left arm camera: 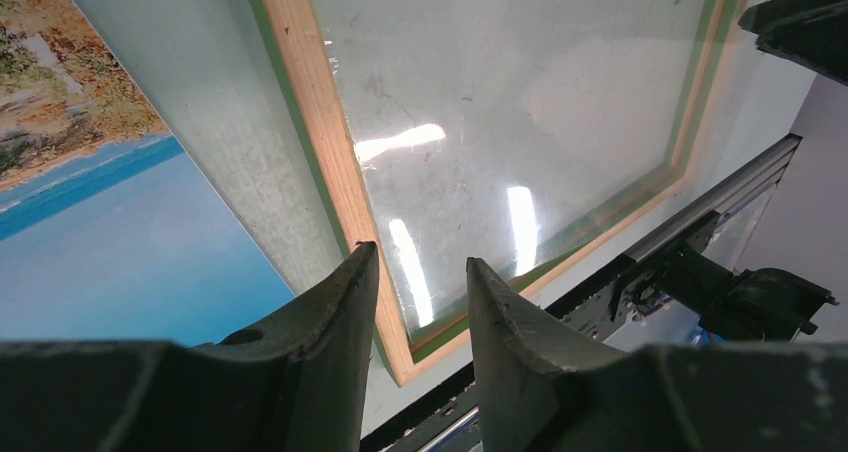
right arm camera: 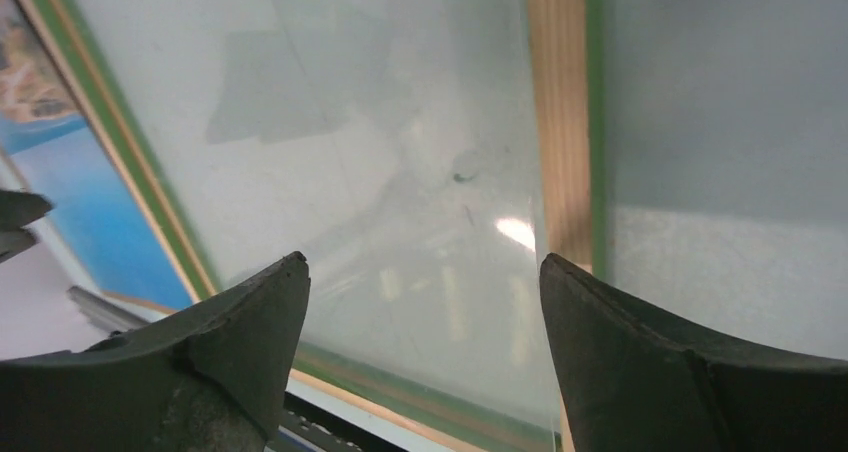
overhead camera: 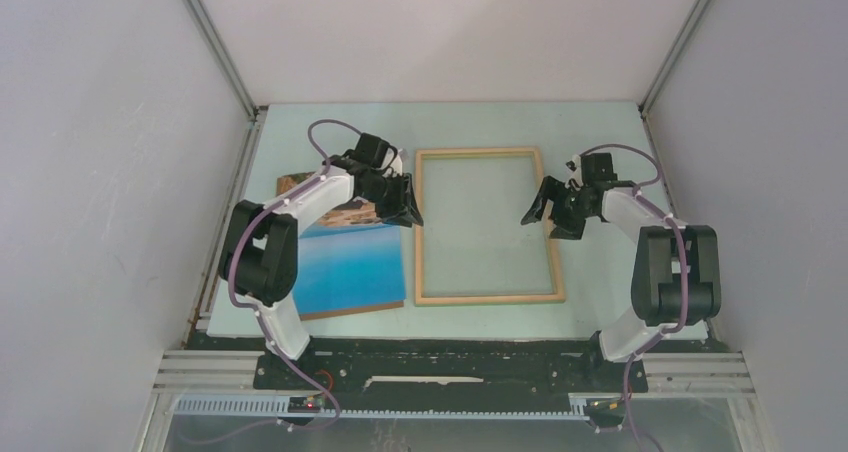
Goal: Put the photo into the frame
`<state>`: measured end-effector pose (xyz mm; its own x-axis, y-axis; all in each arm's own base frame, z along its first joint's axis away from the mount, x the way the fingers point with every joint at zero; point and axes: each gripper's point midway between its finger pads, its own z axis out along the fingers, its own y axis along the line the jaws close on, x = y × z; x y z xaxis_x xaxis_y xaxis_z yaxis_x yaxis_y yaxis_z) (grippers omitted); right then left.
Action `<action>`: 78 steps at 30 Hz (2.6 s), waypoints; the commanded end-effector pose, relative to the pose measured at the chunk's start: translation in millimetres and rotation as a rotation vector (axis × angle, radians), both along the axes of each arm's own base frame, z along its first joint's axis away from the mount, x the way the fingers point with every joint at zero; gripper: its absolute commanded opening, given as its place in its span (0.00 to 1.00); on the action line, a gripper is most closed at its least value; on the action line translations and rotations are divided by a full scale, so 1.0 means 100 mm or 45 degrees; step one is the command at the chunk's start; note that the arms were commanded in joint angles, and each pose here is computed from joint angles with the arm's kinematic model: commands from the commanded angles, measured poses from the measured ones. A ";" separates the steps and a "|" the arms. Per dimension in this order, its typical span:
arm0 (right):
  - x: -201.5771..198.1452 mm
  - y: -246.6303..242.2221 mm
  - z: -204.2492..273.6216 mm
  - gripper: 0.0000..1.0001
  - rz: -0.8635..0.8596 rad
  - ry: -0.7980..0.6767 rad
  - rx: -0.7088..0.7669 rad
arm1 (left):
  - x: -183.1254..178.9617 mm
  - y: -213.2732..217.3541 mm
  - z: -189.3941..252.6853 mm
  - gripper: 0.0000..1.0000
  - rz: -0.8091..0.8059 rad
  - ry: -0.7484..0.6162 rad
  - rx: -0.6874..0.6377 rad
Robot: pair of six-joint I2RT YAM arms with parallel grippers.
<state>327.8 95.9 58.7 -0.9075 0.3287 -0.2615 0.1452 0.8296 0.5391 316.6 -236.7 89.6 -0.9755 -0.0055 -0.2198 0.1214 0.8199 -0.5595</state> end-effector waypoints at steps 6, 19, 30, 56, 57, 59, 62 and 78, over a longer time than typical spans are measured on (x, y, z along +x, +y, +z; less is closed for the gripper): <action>-0.02 -0.27 0.27 0.95 -0.048 -0.058 -0.337 | -0.05 -0.02 0.26 0.43 -0.027 -0.083 -0.077; -0.20 -0.15 0.14 0.85 -0.019 -0.053 -0.254 | -0.04 0.01 0.06 0.50 0.014 -0.037 -0.036; -0.30 -0.08 -0.12 0.69 0.009 0.012 -0.183 | 0.00 -0.12 -0.39 0.56 0.087 0.122 -0.095; -0.29 -0.17 -0.20 0.69 -0.039 0.025 -0.124 | -0.02 -0.14 -0.47 0.58 0.078 0.162 -0.093; -0.29 -0.16 -0.21 0.69 -0.038 0.028 -0.119 | -0.02 -0.14 -0.47 0.58 0.077 0.162 -0.095; -0.29 -0.12 -0.22 0.68 -0.023 0.035 -0.090 | -0.02 -0.14 -0.47 0.58 0.076 0.164 -0.098; -0.30 0.02 -0.18 0.67 0.026 0.035 0.021 | -0.04 -0.16 -0.49 0.58 0.073 0.183 -0.106; -0.40 0.38 0.64 0.64 0.072 -0.165 0.552 | -0.06 -0.21 -0.49 0.58 0.062 0.197 -0.136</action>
